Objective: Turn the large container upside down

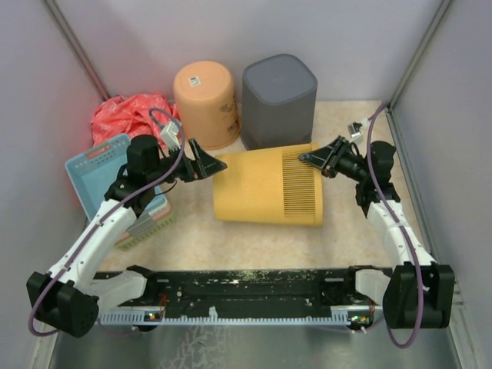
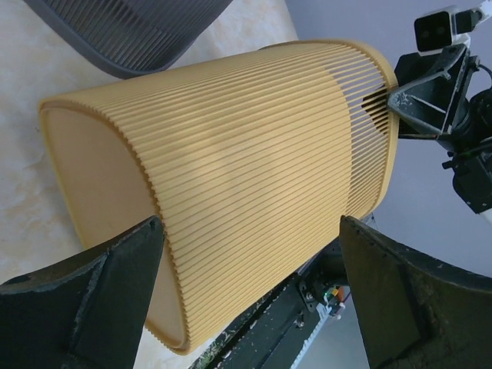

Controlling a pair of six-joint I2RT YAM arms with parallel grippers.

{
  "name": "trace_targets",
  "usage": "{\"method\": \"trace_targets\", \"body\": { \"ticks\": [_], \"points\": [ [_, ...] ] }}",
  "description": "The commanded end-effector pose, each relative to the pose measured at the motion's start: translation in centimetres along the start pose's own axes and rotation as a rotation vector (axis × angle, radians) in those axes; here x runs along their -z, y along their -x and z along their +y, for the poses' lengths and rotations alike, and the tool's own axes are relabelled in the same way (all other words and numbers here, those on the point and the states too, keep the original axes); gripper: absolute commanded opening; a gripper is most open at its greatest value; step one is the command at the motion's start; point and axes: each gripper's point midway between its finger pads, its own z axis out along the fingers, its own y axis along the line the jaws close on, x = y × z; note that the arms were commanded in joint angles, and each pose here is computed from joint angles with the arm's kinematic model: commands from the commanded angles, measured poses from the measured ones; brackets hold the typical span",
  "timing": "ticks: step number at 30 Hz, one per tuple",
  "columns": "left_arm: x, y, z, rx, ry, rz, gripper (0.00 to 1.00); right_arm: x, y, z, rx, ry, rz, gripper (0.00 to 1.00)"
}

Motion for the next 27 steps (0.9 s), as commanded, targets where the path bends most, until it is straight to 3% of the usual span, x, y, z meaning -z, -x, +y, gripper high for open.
{"method": "trace_targets", "body": {
  "ticks": [1, 5, 11, 19, 24, 27],
  "points": [
    [0.7, -0.3, 0.5, -0.015, 0.047, 0.022, 1.0, -0.3, 1.5, 0.5, 0.225, -0.044, 0.024, 0.35],
    [1.0, -1.3, 2.2, 0.003, 0.127, 0.046, 1.0, 0.1, 2.2, -1.5, 0.297, -0.184, 0.03, 0.45],
    [-0.2, -3.7, 1.7, 0.041, 0.007, 0.126, 1.0, 1.7, 2.8, -2.2, 0.382, -0.315, 0.02, 0.56],
    [-1.9, -4.8, 1.9, 0.076, -0.066, 0.194, 1.0, 4.3, 2.4, -4.5, 0.441, -0.492, 0.011, 0.57],
    [-2.3, -4.9, 1.9, 0.077, -0.084, 0.204, 1.0, 5.1, 1.6, -3.9, 0.428, -0.49, -0.008, 0.57],
    [-2.5, -4.8, 1.8, 0.081, -0.09, 0.204, 1.0, 5.3, 1.6, -3.1, 0.418, -0.467, -0.048, 0.49]
  ]
}}
